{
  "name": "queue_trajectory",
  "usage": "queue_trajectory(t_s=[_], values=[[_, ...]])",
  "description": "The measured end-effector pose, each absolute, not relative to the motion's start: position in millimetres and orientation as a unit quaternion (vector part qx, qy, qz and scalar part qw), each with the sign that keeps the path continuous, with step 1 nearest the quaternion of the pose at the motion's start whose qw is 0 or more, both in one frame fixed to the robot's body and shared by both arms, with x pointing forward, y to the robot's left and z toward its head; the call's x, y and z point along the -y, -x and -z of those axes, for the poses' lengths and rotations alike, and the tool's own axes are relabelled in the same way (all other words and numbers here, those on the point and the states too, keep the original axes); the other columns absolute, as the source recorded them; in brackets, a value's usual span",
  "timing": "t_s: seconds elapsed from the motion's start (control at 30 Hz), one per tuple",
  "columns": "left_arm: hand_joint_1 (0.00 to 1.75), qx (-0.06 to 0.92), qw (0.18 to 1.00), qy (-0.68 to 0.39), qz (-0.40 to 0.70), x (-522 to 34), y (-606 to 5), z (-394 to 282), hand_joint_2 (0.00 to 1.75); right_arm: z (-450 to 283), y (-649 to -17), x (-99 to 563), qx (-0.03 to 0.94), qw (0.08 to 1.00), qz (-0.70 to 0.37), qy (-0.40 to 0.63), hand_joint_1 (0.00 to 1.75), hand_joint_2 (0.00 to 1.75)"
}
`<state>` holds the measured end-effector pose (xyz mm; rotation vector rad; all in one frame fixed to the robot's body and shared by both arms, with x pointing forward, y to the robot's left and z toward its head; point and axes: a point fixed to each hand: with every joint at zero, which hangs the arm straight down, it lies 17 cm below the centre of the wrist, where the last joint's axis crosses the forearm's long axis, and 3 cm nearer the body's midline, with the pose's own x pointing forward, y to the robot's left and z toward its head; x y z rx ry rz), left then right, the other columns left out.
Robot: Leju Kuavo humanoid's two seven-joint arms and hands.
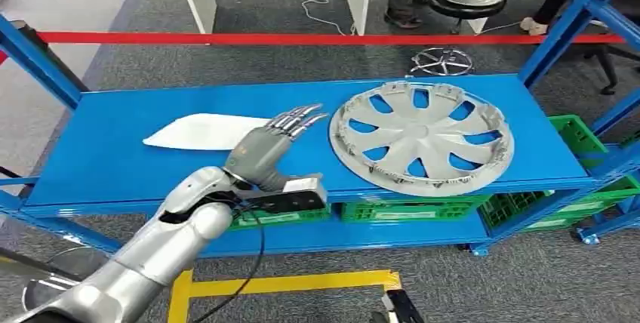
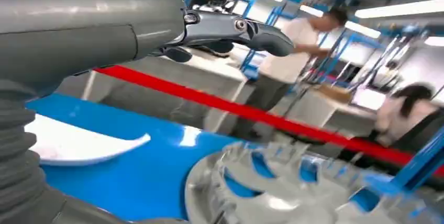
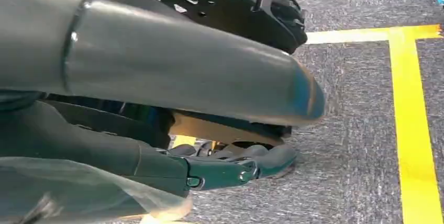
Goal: Take the parts from the cabinet and place them on the table.
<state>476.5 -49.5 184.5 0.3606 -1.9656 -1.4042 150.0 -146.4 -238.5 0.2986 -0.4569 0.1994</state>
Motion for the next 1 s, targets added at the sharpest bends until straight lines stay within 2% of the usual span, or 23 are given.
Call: queue_trajectory(t_s=[0.2,0.6,0.63,1.0], values=[[0.0,0.713,0.363,-0.169,0.575,45.6,-489.2,-152.3,0.0,238.7,-149.0,146.1,0.222,0.958,-0.102,-0.149,0.0,0.0],[0.0,0.672,0.381,-0.229,0.592,27.7,-514.0,-131.4,0.0,237.7,-150.1,144.8,0.222,0.958,-0.102,-0.153,0.0,0.0],[0.0,0.667,0.385,-0.239,0.591,23.4,-515.8,-127.3,1.75,236.0,-153.8,143.9,0.227,0.956,-0.101,-0.156,0.0,0.0],[0.0,0.66,0.41,-0.274,0.566,0.1,-533.8,-126.4,1.75,231.7,-148.3,129.8,0.234,0.949,-0.116,-0.176,0.0,0.0]])
